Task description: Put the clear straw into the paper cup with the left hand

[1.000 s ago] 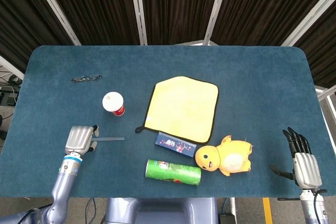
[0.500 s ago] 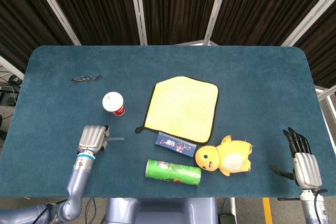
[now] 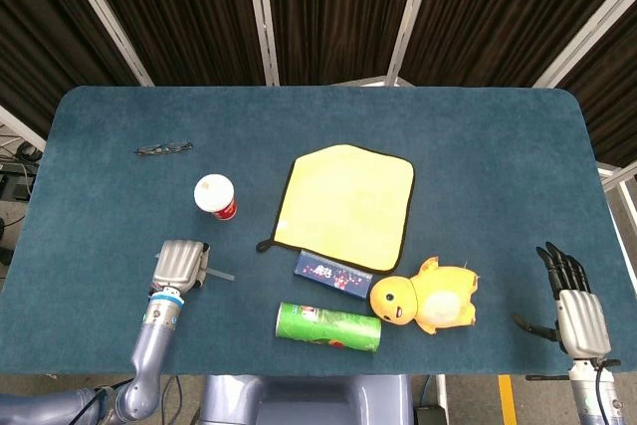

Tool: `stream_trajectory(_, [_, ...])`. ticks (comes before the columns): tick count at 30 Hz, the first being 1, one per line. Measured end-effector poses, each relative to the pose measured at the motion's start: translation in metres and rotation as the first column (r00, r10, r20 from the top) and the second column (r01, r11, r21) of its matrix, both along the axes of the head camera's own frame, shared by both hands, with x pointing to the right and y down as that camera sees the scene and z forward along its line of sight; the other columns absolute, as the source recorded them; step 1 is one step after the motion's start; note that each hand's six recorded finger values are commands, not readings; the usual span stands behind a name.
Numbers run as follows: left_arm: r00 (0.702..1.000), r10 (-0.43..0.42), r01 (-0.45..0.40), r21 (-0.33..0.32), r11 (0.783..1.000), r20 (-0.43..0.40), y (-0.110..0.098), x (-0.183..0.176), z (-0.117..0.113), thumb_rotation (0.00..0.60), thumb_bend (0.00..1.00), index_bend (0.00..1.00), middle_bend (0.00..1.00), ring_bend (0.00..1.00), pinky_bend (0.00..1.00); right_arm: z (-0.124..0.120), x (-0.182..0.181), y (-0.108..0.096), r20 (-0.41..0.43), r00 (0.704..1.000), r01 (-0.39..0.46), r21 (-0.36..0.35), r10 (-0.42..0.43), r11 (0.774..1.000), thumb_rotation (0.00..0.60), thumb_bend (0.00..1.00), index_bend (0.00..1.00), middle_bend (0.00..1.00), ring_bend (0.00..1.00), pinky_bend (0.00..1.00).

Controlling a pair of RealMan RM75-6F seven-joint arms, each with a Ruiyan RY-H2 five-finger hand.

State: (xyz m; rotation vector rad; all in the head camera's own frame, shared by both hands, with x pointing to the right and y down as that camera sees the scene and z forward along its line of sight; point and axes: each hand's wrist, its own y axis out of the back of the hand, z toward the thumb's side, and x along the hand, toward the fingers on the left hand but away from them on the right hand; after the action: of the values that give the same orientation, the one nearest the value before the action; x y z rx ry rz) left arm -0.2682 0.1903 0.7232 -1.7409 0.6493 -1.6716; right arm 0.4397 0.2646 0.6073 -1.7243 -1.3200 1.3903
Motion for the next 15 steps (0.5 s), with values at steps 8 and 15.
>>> stream_trajectory(8, [0.996, -0.018, 0.023, 0.052, 0.998, -0.089, -0.006, 0.006, -0.025, 0.6, 0.38, 0.62, 1.0, 0.91, 0.77, 0.0, 0.0, 0.0, -0.008, 1.0, 0.005, 0.002, -0.005, 1.0, 0.6, 0.07, 0.0, 0.0, 0.0, 0.0])
stream_trajectory(15, [0.974, -0.049, 0.075, 0.112, 0.991, -0.22, -0.024, 0.013, -0.068, 0.6, 0.38, 0.61, 1.0, 0.91, 0.77, 0.001, 0.0, 0.001, -0.014, 1.0, 0.007, 0.001, -0.007, 1.0, 0.6, 0.07, 0.0, 0.0, 0.0, 0.0])
